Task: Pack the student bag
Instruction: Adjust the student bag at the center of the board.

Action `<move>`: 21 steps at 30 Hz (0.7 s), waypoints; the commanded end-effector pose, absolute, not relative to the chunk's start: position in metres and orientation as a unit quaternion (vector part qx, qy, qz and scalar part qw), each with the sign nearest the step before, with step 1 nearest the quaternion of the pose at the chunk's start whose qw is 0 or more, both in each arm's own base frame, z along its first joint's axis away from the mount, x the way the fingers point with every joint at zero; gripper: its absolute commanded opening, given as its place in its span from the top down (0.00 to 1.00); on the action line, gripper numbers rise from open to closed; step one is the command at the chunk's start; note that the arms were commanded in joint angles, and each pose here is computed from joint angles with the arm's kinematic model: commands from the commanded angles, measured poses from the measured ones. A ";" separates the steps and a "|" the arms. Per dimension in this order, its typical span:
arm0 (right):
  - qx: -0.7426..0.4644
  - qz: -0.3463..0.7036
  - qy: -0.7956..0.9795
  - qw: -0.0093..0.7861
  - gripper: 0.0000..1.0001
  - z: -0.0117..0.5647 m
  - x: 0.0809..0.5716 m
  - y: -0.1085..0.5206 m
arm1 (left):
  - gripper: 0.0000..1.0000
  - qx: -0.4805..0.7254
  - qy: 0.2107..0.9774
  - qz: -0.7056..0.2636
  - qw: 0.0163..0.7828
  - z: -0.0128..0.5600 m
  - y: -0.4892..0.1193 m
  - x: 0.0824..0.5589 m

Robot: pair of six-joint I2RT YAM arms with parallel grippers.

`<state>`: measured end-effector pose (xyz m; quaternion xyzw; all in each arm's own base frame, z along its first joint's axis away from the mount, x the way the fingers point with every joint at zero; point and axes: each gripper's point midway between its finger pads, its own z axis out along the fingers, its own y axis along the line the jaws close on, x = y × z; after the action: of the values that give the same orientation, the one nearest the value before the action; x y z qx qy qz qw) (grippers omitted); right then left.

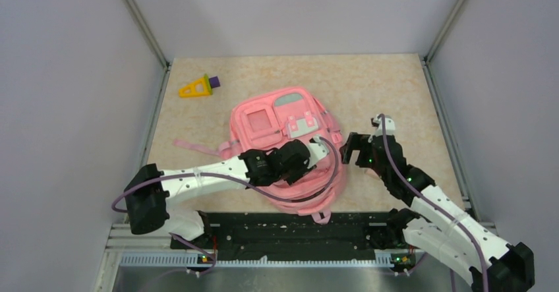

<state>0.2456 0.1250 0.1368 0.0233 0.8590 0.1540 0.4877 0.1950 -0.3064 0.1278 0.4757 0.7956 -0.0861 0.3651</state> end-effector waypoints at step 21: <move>0.177 0.008 0.882 0.437 0.05 0.125 0.287 0.023 | 1.00 0.259 0.817 -0.202 0.474 0.247 -0.284 0.258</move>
<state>0.2726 0.0179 0.1273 0.1699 0.8813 -0.0185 0.4405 0.2384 -0.2890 0.1881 0.3230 0.8510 -0.1521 0.3851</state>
